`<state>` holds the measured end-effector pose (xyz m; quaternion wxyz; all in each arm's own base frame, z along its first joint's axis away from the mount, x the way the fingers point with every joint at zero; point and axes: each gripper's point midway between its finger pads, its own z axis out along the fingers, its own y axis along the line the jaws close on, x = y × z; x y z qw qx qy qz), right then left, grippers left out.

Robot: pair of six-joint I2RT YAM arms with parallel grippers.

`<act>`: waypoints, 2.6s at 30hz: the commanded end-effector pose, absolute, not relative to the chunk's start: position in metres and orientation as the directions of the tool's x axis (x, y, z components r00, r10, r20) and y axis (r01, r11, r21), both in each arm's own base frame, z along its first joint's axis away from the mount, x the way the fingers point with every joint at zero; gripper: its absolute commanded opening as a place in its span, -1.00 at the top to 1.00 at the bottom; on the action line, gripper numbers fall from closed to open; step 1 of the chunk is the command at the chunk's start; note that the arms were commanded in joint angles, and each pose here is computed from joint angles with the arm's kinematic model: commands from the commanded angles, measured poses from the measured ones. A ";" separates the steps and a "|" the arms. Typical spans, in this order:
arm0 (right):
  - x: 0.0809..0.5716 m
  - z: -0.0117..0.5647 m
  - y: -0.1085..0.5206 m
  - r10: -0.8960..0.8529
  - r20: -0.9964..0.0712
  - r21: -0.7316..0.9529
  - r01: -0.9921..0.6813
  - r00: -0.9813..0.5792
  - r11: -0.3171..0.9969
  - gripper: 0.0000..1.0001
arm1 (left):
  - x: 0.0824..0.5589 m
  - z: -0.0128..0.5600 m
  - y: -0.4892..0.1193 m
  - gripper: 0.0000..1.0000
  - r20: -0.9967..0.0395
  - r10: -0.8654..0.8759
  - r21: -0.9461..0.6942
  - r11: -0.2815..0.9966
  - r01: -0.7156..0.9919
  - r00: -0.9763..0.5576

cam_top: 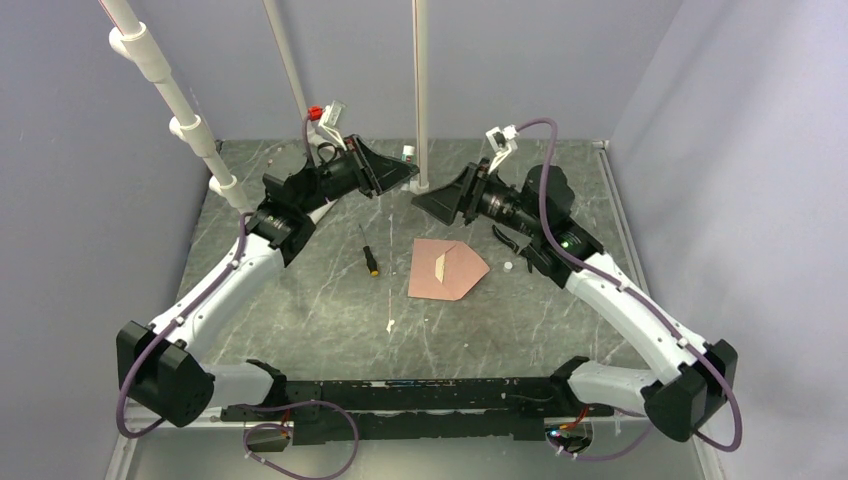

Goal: Place the letter into the envelope and seal it

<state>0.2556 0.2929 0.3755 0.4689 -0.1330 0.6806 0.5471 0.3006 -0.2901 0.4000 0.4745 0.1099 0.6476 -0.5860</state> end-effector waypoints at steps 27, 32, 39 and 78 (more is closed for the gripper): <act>0.294 0.394 0.332 0.320 -0.785 0.619 -0.682 -0.531 0.389 1.00 | 0.290 0.423 -0.283 0.80 -0.756 -0.421 -0.636 0.292 0.715 -0.501; 0.273 0.384 0.320 0.155 -0.889 0.457 -0.811 -0.431 0.365 1.00 | 0.273 0.415 -0.292 0.56 -0.786 -0.264 -0.615 0.249 0.748 -0.559; 0.264 0.379 0.311 0.059 -0.901 0.426 -0.847 -0.430 0.319 1.00 | 0.271 0.405 -0.295 0.43 -0.797 -0.195 -0.605 0.258 0.754 -0.572; 0.282 0.403 0.304 0.370 -0.787 0.616 -0.664 -0.493 0.424 -0.41 | 0.296 0.450 -0.275 0.95 -0.732 -0.507 -0.641 0.288 0.711 -0.455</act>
